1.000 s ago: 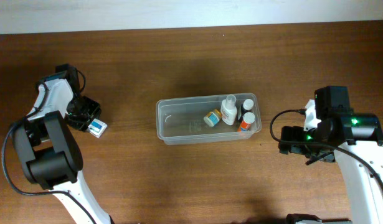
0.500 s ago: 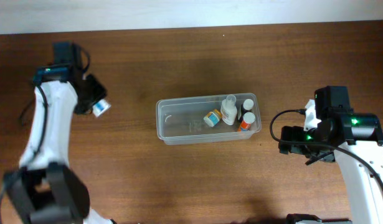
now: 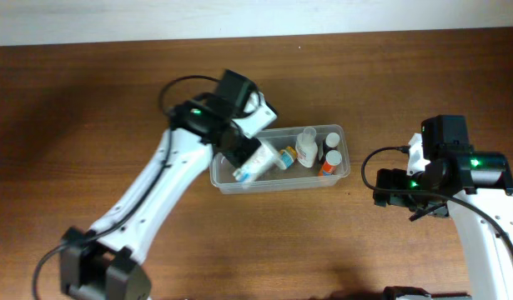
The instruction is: Pack container
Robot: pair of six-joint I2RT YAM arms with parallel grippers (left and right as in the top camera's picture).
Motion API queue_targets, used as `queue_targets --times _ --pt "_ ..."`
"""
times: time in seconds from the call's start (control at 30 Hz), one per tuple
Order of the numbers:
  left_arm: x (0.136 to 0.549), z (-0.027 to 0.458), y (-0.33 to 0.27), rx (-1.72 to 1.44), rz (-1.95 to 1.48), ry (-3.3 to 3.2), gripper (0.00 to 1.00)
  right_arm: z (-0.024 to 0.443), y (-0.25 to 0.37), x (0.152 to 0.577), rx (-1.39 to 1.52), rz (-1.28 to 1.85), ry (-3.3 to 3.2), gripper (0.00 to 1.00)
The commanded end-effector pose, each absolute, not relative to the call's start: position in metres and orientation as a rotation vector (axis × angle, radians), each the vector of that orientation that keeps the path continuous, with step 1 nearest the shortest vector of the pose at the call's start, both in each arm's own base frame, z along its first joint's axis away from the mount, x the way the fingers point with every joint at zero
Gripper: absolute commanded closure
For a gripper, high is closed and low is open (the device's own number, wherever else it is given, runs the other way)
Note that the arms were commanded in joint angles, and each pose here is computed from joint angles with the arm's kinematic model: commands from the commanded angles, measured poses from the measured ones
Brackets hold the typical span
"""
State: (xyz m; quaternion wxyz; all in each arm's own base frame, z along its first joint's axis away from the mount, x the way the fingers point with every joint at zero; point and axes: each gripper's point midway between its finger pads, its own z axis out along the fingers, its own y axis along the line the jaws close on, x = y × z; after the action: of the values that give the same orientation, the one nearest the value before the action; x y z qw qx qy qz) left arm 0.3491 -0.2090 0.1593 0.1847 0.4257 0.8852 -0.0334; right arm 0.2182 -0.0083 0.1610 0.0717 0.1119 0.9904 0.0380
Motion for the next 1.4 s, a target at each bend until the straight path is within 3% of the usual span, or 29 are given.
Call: queue_targets --times 0.0,0.17,0.43,0.67,0.7,0.73,0.87,1.07,1.37 --pt "0.344 0.125 -0.219 1.438 -0.052 2.471 0.51 0.162 -0.008 0.219 0.339 0.122 2.970 0.10" --pt "0.347 0.104 -0.217 1.430 -0.028 2.530 0.66 0.162 -0.008 0.219 0.339 0.122 2.970 0.11" --pt "0.374 0.164 -0.190 1.058 0.103 2.488 0.64 0.162 -0.008 0.219 0.339 0.124 2.970 0.11" --pt "0.389 0.221 -0.121 0.450 0.039 2.523 0.57 0.181 0.002 0.238 0.250 0.130 2.891 0.08" --pt "0.392 0.227 -0.105 0.343 0.035 2.525 0.18 0.190 0.008 0.245 0.211 0.134 2.856 0.05" --pt "0.394 0.230 -0.093 0.272 0.033 2.525 0.00 0.200 0.013 0.255 0.168 0.136 2.810 0.02" --pt "0.403 0.233 -0.033 -0.088 0.039 2.529 0.00 0.244 0.035 0.296 -0.023 0.069 2.603 0.02" --pt "0.401 0.231 0.029 -0.403 0.061 2.513 0.01 0.246 0.051 0.340 -0.119 0.042 2.507 0.02" --pt "0.366 0.248 0.026 -0.282 -0.010 2.518 0.00 0.281 0.040 0.311 0.018 0.061 2.402 0.02"
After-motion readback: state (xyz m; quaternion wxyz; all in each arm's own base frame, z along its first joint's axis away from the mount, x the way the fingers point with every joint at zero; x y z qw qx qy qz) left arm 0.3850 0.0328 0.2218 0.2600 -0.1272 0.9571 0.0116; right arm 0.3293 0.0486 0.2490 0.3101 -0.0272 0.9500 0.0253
